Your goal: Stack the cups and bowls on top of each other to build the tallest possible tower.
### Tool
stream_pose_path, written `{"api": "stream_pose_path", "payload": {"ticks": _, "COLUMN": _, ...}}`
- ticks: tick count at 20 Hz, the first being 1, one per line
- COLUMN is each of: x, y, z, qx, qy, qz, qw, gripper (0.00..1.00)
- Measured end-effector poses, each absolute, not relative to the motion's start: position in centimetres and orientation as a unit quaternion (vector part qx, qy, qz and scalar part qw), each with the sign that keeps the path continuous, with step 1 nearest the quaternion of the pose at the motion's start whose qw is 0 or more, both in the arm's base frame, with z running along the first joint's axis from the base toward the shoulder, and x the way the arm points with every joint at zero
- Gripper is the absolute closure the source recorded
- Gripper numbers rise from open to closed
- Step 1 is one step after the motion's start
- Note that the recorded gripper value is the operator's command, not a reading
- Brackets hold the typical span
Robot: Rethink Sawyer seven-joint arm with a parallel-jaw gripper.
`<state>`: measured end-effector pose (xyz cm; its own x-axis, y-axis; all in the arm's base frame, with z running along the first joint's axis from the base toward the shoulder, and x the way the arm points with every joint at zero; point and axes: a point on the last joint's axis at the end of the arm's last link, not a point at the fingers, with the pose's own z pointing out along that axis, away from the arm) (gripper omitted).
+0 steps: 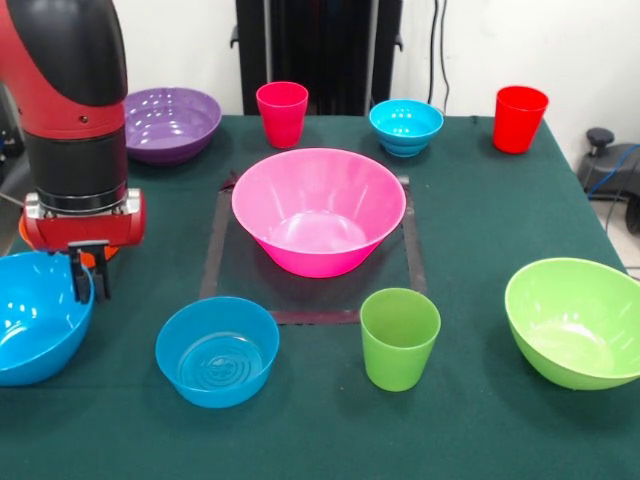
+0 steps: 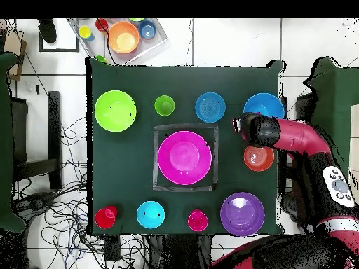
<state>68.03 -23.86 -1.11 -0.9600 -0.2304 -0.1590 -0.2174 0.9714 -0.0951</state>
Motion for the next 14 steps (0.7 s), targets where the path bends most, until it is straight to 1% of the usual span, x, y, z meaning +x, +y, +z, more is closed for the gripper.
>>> {"api": "stream_pose_path", "payload": {"ticks": 8, "x": 68.08, "y": -23.33, "z": -1.21, "qx": -0.117, "qy": 0.989, "qz": -0.039, "qw": 0.083, "gripper": 1.0}}
{"api": "stream_pose_path", "payload": {"ticks": 14, "x": 68.65, "y": -23.08, "z": -0.4, "qx": -0.113, "qy": 0.989, "qz": -0.037, "qw": 0.083, "gripper": 1.0}}
